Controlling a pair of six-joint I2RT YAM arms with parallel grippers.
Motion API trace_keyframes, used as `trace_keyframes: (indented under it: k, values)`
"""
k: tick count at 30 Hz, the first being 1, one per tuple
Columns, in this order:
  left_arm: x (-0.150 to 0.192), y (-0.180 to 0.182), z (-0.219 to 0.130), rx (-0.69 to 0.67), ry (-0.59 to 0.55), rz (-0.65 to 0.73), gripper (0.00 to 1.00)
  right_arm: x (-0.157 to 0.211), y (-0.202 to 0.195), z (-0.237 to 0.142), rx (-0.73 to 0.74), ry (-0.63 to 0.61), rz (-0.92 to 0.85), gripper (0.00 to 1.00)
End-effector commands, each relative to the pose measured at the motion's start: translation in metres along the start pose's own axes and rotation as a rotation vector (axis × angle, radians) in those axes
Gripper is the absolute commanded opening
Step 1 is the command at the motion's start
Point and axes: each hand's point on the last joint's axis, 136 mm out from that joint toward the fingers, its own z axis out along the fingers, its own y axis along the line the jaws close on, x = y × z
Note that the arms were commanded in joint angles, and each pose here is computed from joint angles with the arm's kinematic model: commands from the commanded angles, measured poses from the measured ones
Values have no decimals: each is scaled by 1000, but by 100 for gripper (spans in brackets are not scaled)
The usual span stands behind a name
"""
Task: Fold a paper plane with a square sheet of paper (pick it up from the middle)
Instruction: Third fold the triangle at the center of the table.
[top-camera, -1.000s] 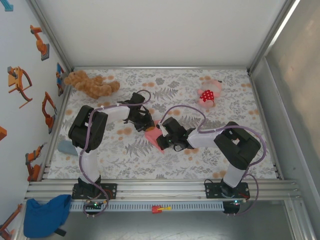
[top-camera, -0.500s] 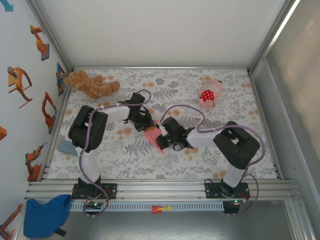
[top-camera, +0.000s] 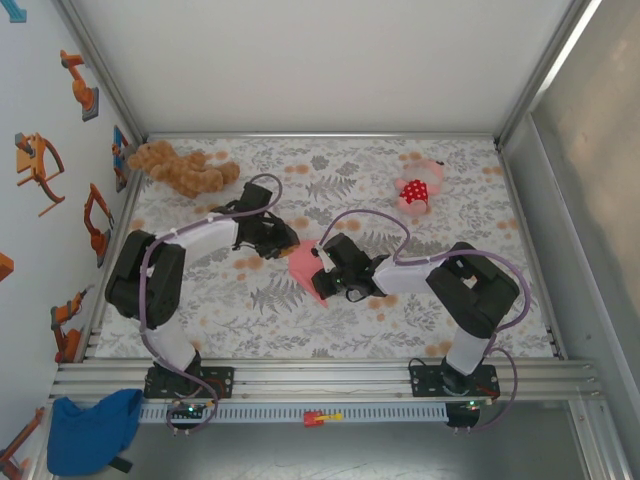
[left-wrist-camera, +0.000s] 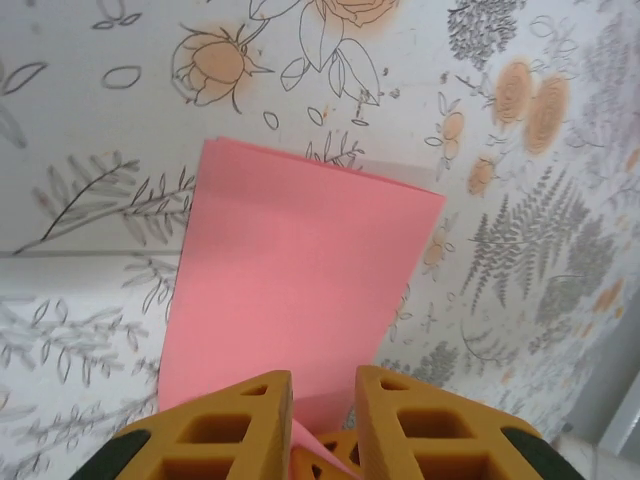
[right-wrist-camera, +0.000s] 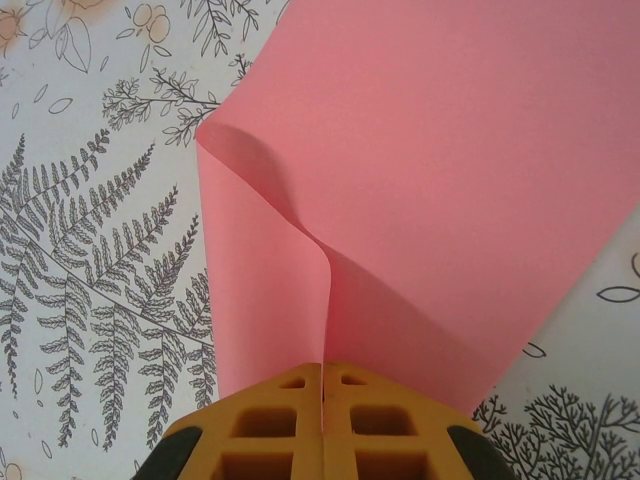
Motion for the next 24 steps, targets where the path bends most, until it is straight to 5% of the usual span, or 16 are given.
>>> trace_keyframes:
  k: [1,24]
  values:
    - [5,-1,-8,53,-41,-55,24,18,-14,7,49,70,39,0]
    - [61,14,30,31,71,-116,13,20,-16,9,52,87,46,0]
